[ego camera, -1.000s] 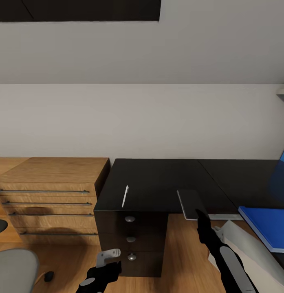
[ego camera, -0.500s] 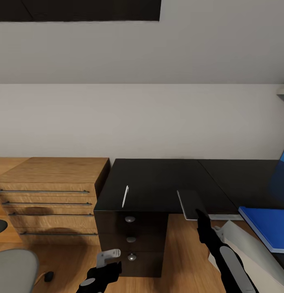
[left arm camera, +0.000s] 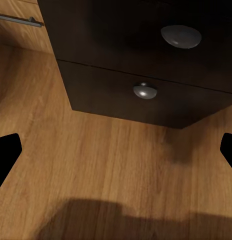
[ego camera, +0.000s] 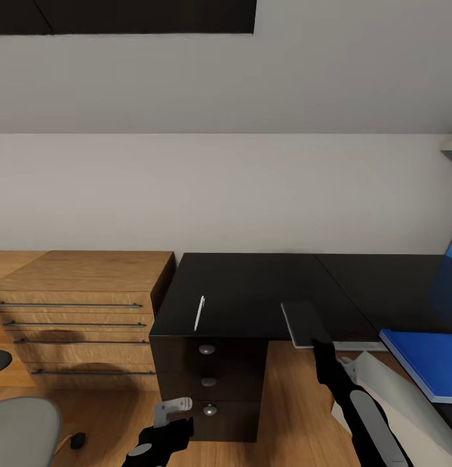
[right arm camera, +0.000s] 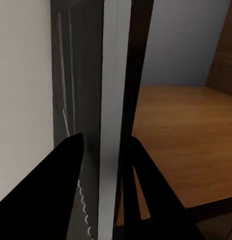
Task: In the bedroom, organize the workspace by keeping the computer under the desk, ensuring the monitor is on the desk, placing the keyboard on the desk next to the monitor, placing the mouse on the desk next to the keyboard, moving the folder from the swivel chair onto the desk next to the mouse, stacking the notebook on top of the folder with the pen on top of the notebook, and positioning the swivel chair next to the desk.
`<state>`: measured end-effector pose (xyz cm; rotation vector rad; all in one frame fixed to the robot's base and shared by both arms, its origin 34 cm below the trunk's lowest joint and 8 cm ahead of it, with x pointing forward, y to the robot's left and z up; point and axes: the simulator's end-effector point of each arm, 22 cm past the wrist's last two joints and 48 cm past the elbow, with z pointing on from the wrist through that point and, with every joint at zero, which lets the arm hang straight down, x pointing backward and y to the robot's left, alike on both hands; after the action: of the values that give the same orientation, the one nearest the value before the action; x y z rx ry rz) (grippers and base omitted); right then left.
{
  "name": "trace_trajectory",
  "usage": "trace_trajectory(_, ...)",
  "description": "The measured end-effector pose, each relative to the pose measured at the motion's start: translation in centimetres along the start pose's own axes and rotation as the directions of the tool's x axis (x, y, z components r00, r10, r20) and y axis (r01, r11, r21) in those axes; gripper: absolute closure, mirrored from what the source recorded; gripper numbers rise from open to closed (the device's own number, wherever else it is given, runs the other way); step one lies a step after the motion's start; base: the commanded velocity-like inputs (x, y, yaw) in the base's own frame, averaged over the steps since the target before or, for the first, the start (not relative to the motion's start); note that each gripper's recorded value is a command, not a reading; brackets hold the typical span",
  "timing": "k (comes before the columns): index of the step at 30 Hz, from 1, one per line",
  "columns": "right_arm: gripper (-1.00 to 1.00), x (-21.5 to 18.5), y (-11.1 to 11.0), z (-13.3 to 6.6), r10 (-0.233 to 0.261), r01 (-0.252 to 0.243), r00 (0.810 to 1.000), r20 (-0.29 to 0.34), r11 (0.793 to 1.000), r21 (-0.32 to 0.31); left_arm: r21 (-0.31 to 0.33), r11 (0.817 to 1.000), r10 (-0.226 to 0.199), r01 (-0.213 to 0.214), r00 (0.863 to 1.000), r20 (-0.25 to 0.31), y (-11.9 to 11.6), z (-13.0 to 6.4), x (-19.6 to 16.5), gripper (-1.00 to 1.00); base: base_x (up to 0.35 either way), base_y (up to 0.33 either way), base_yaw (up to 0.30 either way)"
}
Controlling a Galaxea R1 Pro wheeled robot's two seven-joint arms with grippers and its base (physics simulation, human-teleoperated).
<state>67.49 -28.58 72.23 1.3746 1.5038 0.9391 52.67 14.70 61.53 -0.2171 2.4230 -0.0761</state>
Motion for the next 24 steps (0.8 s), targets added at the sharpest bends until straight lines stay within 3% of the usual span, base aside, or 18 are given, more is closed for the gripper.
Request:
trace_trajectory(6,1.0,-0.1,0.7,-0.1,0.0,0.0,1.0,0.001,1.0,-0.008,0.0,1.0,0.001,-0.001,1.0,0.0,-0.1,-0.3,-0.3,-1.0,0.0,0.0,0.0)
trace_trajectory(10,1.0,-0.6,3.7,-0.6,-0.001,0.002,1.0,0.011,0.998,-0.055,0.0,1.0,0.006,-0.006,1.0,0.001,-0.3,-0.8,-0.8,-1.0,0.0,0.0,0.0)
trace_trajectory(17,1.0,-1.2,7.0,-1.4,-0.006,0.008,1.0,0.019,0.995,-0.096,-0.006,1.0,0.008,-0.008,1.0,-0.003,-0.3,-1.6,-1.6,-1.0,0.0,0.0,0.0)
trace_trajectory(20,1.0,-1.6,10.0,-2.2,-0.007,0.011,1.0,0.029,0.989,-0.149,-0.015,1.0,0.014,-0.014,1.0,-0.016,-0.1,-1.8,-1.3,-1.0,0.0,0.0,0.0)
trace_trajectory(24,1.0,-1.8,11.6,-2.7,-0.008,0.013,0.999,0.033,0.986,-0.167,-0.017,1.0,0.015,-0.015,1.0,-0.019,-0.2,-2.2,-1.8,-1.0,0.0,0.0,0.0)
